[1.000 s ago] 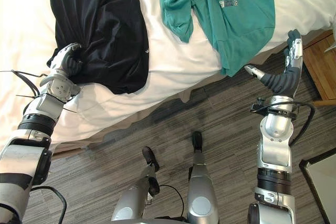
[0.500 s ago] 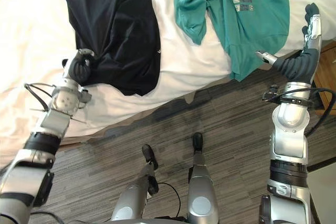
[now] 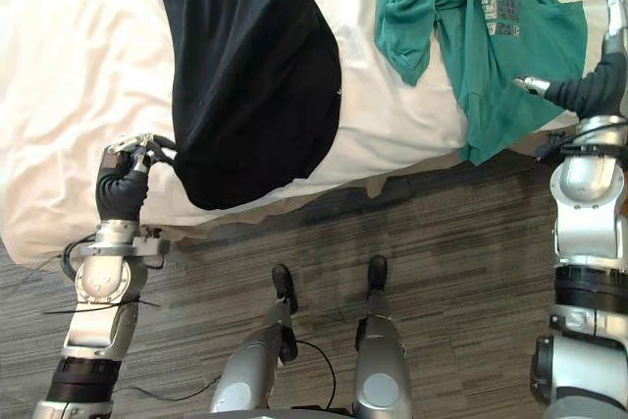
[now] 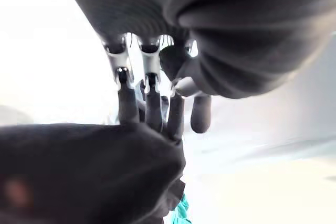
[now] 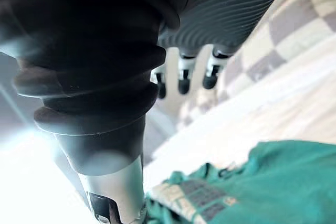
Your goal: Tidy the bed and pick cloth on bed and put in laundry
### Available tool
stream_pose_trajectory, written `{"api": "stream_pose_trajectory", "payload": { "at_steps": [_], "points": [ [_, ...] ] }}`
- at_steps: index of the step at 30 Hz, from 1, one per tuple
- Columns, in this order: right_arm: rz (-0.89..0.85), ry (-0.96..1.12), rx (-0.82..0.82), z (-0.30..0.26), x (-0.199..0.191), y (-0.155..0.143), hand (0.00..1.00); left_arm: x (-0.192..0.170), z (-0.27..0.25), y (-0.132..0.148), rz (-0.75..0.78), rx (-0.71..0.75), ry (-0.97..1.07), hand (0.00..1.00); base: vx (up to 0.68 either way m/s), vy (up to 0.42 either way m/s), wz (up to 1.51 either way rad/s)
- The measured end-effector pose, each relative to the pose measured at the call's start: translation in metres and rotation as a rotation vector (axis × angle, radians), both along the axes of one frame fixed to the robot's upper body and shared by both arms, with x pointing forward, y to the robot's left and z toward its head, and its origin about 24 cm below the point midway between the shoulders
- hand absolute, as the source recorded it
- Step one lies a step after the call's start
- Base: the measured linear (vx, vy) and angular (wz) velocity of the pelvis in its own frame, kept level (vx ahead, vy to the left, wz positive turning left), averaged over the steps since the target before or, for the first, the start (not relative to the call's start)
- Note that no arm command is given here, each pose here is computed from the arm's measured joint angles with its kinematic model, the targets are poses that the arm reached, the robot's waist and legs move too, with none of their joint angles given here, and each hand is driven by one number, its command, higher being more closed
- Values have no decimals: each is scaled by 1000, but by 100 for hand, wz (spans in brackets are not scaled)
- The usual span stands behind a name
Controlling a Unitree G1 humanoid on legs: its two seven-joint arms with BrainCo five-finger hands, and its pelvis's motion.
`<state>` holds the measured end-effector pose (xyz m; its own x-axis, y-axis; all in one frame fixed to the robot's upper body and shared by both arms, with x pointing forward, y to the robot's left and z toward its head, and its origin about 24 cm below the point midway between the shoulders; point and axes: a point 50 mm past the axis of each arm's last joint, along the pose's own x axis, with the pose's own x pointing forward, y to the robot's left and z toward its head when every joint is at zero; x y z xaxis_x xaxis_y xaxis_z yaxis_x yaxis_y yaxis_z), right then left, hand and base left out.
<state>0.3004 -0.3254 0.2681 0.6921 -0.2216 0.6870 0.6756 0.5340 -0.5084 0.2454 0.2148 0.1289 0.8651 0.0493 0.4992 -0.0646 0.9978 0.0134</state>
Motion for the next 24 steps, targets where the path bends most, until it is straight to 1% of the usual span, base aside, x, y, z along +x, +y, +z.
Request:
{"api": "stream_pose_trajectory", "payload": {
  "at_steps": [1,4,7,10,13,16,24],
  "points": [
    [-20,20,-17,7,4,-3,0,-5,-5,-1,-26,-54,14,100,-49,40,12],
    [-64,5,-68,42,9,-11,0,-21,-17,-2,-63,-123,53,100,-6,28,15],
    [-127,-1,-63,65,11,-23,0,-33,-26,-6,-106,-160,88,100,29,6,14],
    [-141,18,-51,74,19,-22,0,-40,-36,-6,-124,-224,125,100,29,-1,14],
    [-148,25,-60,82,22,-21,0,-41,-39,-8,-144,-232,141,100,-8,7,13],
    [-190,45,-51,90,24,-29,0,-41,-39,-15,-178,-241,144,100,-40,24,5],
    [-246,148,10,83,30,-46,0,-42,-37,-29,-240,-248,143,100,-44,22,0]
  ]
}}
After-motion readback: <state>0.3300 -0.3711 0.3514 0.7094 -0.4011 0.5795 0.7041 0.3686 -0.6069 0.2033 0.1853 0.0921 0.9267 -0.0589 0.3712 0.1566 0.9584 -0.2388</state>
